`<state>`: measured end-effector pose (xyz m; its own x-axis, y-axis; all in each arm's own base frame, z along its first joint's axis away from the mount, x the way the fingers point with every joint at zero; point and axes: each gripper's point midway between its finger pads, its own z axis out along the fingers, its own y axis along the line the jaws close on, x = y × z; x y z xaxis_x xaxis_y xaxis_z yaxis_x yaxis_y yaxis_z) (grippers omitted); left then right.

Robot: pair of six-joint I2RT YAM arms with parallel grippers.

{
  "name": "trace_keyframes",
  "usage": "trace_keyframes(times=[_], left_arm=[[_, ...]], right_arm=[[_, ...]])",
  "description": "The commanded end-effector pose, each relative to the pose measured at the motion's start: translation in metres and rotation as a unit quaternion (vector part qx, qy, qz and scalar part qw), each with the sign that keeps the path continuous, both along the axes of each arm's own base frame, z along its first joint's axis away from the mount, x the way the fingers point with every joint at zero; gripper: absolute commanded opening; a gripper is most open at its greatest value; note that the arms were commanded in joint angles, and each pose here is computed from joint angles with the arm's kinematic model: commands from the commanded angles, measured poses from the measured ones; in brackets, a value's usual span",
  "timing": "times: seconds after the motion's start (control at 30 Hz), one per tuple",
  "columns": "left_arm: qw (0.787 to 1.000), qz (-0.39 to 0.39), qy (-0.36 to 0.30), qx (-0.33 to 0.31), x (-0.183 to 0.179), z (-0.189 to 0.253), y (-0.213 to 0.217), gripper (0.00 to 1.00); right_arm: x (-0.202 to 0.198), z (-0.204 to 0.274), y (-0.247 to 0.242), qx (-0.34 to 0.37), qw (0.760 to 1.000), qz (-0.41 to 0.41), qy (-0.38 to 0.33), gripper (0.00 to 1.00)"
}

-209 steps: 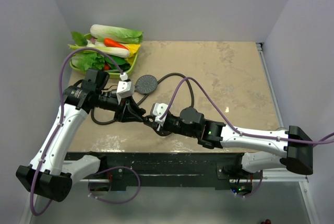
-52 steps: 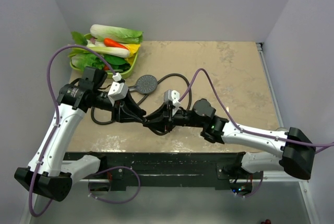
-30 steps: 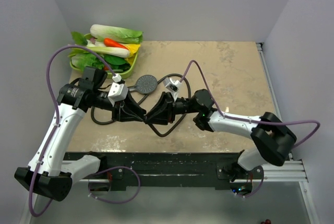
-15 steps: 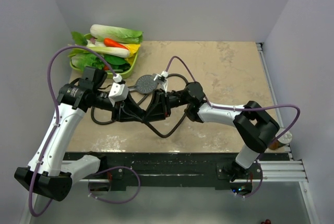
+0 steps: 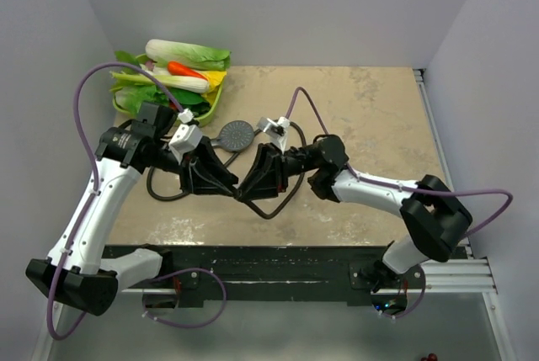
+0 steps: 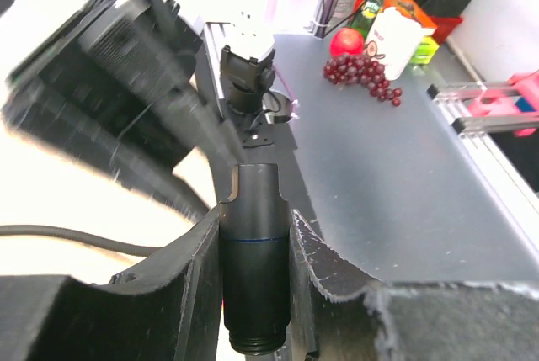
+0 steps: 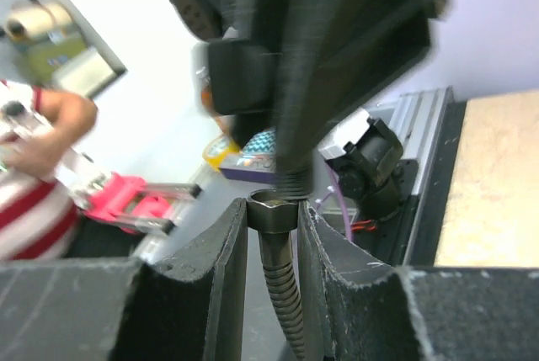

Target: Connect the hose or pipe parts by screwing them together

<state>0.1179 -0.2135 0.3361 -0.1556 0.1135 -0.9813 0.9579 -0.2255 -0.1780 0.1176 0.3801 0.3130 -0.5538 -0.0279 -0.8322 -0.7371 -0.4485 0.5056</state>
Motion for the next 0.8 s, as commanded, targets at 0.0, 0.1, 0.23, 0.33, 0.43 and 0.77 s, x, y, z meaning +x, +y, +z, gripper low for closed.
trace_keyframes(times=[0.0,0.1,0.23,0.33,0.43,0.77], left_arm=[[0.998,-0.022,0.049,-0.025,-0.006,0.017,-0.003,0.00],[0.998,-0.020,0.047,-0.022,-0.006,0.020,-0.003,0.00],[0.999,-0.005,0.045,-0.002,-0.001,0.021,-0.002,0.00],[0.999,0.017,0.027,0.005,0.011,0.029,-0.002,0.00],[0.996,0.093,-0.007,0.014,0.036,0.042,-0.002,0.00],[0.979,0.188,0.065,0.043,0.066,0.035,-0.001,0.00]], right_arm=[[-0.022,0.089,-0.036,0.202,0.948,-0.076,-0.233,0.00],[0.014,0.048,-0.009,0.051,0.933,-0.180,-0.307,0.00],[0.034,0.046,-0.011,-0.027,0.886,-0.261,-0.383,0.00],[0.040,0.029,-0.011,-0.073,0.861,-0.301,-0.404,0.00],[0.038,0.011,-0.013,-0.120,0.840,-0.318,-0.423,0.00],[0.024,-0.033,-0.014,-0.182,0.792,-0.377,-0.445,0.00]])
